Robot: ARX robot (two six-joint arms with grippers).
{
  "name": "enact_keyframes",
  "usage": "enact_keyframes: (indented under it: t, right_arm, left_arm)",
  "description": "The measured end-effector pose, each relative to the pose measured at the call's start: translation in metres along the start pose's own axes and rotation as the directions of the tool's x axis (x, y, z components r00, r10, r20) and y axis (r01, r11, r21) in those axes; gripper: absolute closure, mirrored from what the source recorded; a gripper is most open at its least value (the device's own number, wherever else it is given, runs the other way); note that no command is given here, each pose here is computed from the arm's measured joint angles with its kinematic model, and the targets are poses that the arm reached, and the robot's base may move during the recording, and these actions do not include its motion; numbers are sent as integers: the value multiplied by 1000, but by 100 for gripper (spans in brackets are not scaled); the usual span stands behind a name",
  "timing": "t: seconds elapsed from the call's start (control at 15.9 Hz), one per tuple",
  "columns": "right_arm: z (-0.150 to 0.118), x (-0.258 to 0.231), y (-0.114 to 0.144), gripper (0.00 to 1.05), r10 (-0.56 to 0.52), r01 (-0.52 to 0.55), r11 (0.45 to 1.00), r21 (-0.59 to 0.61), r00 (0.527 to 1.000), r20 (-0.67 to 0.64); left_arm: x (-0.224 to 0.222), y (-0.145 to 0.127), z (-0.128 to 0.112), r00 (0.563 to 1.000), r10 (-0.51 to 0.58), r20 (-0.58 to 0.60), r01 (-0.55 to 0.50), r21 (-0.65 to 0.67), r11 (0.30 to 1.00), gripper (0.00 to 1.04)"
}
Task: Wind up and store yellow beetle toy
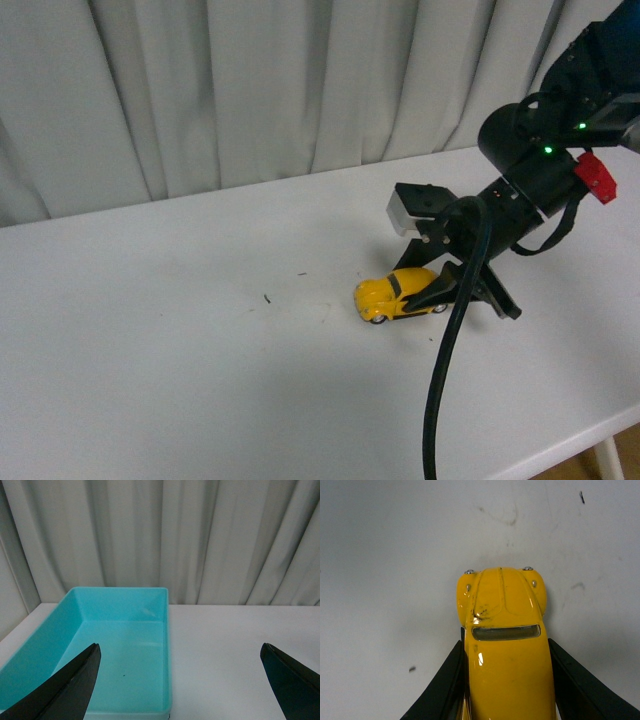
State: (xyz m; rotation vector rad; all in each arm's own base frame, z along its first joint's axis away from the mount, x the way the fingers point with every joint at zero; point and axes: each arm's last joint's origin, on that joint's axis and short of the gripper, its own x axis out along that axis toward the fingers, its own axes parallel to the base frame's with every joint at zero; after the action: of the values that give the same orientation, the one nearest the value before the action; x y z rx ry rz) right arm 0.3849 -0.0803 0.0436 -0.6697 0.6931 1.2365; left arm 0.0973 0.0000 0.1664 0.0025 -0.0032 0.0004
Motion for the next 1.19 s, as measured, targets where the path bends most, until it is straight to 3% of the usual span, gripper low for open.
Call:
enact_keyframes:
  t: [0.44,0.75,0.82,0.94,1.0,1.19]
  right_arm:
    - [-18,-16,23,63,-40,45,996,82,998,-58]
    - [-33,-31,34,63,-51,73,968,242,994,-95]
    - [-35,-28,36,37,-7,36,977,212,990,-138]
    - [-35,-28,37,12,6,20,983,182,990,-142]
    - [-35,-28,37,5,6,19,985,174,989,-147]
    - [-35,-28,37,7,6,20,985,173,989,-146]
  left_arm:
    - [0,0,0,1000,0,0,0,0,1000,7]
    - [0,0,0,1000,0,0,0,0,1000,7]
    - [0,0,0,1000,3,0,-3,0,1000,7]
    - [0,0,0,1000,0,0,0,0,1000,7]
    - [0,0,0,1000,0,0,0,0,1000,7]
    - [0,0,0,1000,0,0,0,0,1000,7]
